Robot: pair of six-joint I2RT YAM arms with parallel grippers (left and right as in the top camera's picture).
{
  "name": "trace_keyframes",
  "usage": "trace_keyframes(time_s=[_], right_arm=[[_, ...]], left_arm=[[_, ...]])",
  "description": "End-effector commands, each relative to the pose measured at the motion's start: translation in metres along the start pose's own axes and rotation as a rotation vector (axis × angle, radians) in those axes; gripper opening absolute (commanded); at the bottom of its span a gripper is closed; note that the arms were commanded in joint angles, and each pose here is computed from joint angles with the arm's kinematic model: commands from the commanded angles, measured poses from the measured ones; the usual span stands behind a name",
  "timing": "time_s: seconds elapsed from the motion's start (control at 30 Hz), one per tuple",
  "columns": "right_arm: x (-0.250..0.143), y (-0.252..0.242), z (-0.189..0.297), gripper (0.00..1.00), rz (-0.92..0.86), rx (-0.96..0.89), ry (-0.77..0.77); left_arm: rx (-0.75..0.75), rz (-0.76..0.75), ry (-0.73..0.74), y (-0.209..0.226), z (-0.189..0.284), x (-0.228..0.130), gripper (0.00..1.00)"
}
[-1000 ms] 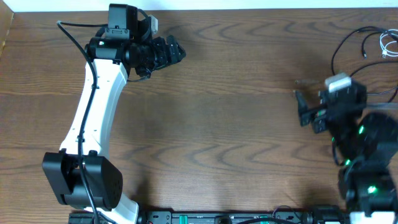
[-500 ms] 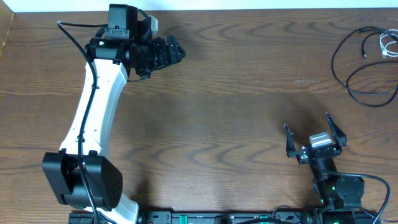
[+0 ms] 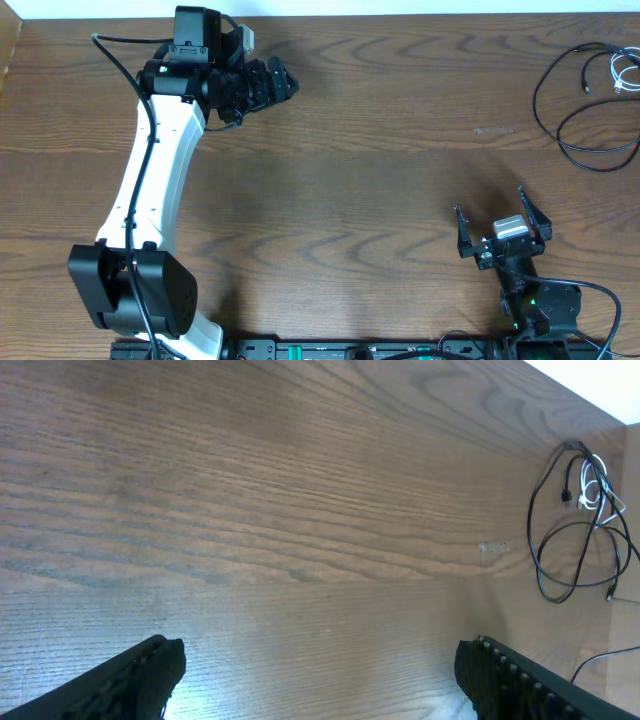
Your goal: Untangle cables
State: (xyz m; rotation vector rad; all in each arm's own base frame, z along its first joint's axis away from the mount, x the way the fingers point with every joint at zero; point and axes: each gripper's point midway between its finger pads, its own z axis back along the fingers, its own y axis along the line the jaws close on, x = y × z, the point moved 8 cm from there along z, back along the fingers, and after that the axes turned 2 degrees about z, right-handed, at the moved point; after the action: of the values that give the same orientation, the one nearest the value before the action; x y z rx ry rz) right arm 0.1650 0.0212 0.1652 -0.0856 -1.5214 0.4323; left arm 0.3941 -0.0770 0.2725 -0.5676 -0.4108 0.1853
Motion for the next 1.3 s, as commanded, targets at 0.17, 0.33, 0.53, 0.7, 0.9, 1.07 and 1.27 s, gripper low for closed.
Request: trace_keyframes(time_s=[0.17,0.33,0.53,0.7,0.9,1.07,1.27], right_arm=[[0.0,0.0,0.0,0.99,-0.003,-0.004,-0.002],[0.0,0.0,0.0,0.99,-0.003,-0.004,-0.002],[0.0,0.0,0.0,0.99,-0.003,-0.004,-0.002],[0.0,0.0,0.0,0.99,-0.003,-0.004,-0.002],[0.0,0.0,0.0,0.99,-0.003,-0.004,-0.002],[0.0,0.0,0.0,0.99,-0.003,-0.004,-0.002],[0.0,0.0,0.0,0.99,-0.003,-0.004,-0.002]], left_arm=[[0.006,-0.004,-0.01,0.0,0.004,-0.001,0.92],[0.007,-0.004,-0.01,0.0,0.004,-0.001,0.92],[0.006,-0.004,-0.01,0.0,0.004,-0.001,0.92],[0.006,-0.004,-0.01,0.0,0.004,-0.001,0.92],[0.016,-0.002,0.001,0.002,0.004,-0.003,0.92],[0.021,-0.004,-0.001,0.002,0.004,-0.003,0.92],[0.074,-0.182,-0.058,0.005,0.016,0.002,0.92]])
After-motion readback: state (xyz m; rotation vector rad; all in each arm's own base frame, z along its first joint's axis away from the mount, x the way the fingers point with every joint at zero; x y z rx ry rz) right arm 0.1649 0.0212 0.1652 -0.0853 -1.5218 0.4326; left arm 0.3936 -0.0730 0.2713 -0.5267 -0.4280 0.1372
